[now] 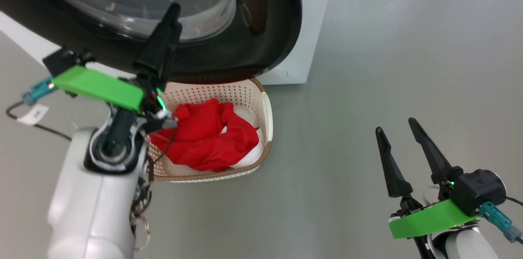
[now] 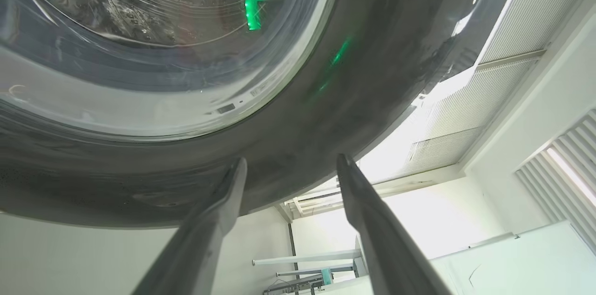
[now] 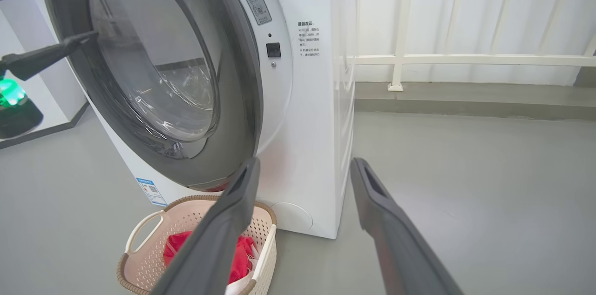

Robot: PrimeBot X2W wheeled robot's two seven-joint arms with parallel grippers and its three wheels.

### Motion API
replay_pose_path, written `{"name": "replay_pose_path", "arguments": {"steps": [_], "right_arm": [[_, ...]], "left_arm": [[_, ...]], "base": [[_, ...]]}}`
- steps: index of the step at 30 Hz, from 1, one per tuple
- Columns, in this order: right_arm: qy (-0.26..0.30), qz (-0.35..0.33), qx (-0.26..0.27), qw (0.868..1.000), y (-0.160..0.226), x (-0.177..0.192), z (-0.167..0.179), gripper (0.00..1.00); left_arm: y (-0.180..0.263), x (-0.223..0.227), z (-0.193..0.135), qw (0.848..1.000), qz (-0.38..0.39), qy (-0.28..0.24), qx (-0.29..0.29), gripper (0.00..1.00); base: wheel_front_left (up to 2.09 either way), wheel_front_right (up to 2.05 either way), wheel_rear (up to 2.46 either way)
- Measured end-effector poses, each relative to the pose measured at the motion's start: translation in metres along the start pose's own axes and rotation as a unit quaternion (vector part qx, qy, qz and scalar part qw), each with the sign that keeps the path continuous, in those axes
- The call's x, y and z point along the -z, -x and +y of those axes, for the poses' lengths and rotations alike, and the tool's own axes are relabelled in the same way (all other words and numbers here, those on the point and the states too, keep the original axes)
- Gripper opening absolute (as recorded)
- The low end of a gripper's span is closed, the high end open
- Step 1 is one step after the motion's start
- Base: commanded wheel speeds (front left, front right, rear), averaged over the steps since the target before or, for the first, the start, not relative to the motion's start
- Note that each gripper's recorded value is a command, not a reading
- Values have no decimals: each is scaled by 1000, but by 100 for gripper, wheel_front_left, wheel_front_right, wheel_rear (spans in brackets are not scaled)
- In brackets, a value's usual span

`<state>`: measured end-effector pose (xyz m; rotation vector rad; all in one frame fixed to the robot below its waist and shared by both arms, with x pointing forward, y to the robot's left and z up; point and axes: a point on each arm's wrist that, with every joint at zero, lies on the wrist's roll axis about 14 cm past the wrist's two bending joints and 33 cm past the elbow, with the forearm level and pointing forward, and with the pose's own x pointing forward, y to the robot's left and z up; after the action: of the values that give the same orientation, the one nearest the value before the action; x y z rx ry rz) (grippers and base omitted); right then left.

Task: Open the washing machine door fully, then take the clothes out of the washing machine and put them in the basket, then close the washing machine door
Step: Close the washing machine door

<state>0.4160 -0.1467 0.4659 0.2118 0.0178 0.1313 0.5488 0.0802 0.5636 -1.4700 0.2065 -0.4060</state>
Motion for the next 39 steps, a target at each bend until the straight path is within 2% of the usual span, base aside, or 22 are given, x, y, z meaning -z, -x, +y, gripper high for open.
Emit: {"name": "replay_pose_path", "arguments": {"steps": [8,14,22,26,35,39], "right_arm": [[-3,-15,-5,1000,5,-12,5,100],[-10,-26,-4,1000,16,-21,7,100],[-11,-37,1,999,30,-30,6,100],[-12,-39,-1,999,36,-32,8,100],[-11,-53,-4,999,45,-41,11,100],[-11,-46,-1,999,54,-37,10,100]], "left_arm": [[39,-4,-13,995,-38,-91,6,100],[79,-12,-21,987,-104,-122,8,100],[129,-20,-16,966,-167,-199,-18,100],[146,-22,-21,959,-193,-206,-11,100],[177,-25,-30,908,-216,-357,-25,100],[189,-28,-33,871,-219,-437,-41,100]], "base": [[0,0,0],[0,0,0],[0,0,0],[0,0,0],[0,0,0],[0,0,0]]}}
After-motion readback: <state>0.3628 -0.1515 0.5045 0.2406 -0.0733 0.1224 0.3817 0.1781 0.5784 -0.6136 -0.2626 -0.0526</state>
